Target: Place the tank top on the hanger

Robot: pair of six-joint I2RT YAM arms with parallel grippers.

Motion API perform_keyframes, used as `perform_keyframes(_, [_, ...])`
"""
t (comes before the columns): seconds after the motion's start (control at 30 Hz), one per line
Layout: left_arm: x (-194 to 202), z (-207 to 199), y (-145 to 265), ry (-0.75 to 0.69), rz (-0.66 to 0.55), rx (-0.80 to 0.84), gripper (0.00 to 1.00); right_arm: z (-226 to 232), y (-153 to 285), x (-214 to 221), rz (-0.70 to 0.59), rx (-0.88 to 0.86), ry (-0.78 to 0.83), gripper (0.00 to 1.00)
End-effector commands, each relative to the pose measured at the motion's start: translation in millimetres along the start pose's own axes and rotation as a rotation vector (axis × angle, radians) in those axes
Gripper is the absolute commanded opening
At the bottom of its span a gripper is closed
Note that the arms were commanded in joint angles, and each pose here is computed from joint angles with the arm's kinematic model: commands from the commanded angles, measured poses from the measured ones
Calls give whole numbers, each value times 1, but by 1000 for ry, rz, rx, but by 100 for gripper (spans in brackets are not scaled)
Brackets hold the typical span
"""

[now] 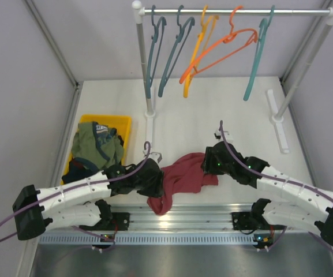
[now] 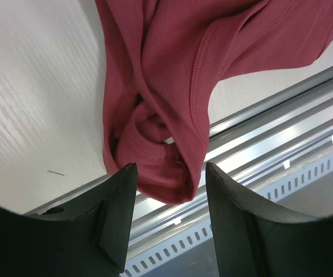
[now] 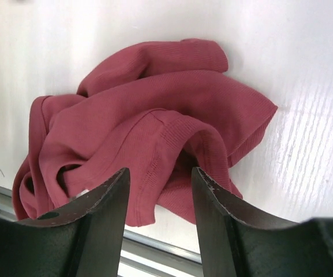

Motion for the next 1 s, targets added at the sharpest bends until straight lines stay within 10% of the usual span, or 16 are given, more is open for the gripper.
perform_keyframes(0.0, [6, 2, -7, 64, -36, -46, 55, 3, -8, -6, -25, -51, -68, 47])
perform_keyframes(0.47, [42, -10, -43, 2, 56, -21, 53, 3, -36, -8, -22, -35, -84, 43])
perform_keyframes(0.7, [44, -22, -47, -11, 61, 78, 31, 2, -34, -8, -28, -34, -83, 24])
perform_keyframes(0.83, [30, -36, -38, -27, 5, 121, 0, 2, -24, -17, -42, -30, -70, 0])
perform_keyframes(0.97, [-8, -53, -7, -21, -150, 167, 0, 5, 0, -40, -106, -40, -46, 0])
Point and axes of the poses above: each gripper's point midway between its finger pads, its own y axis back along the fingers, its own z axis along the line the jaws close on, x = y × z, the point moved 4 cm from there along y, back along the fingers, and after that the axes turned 9 degrees about y, right-handed, at the moved point
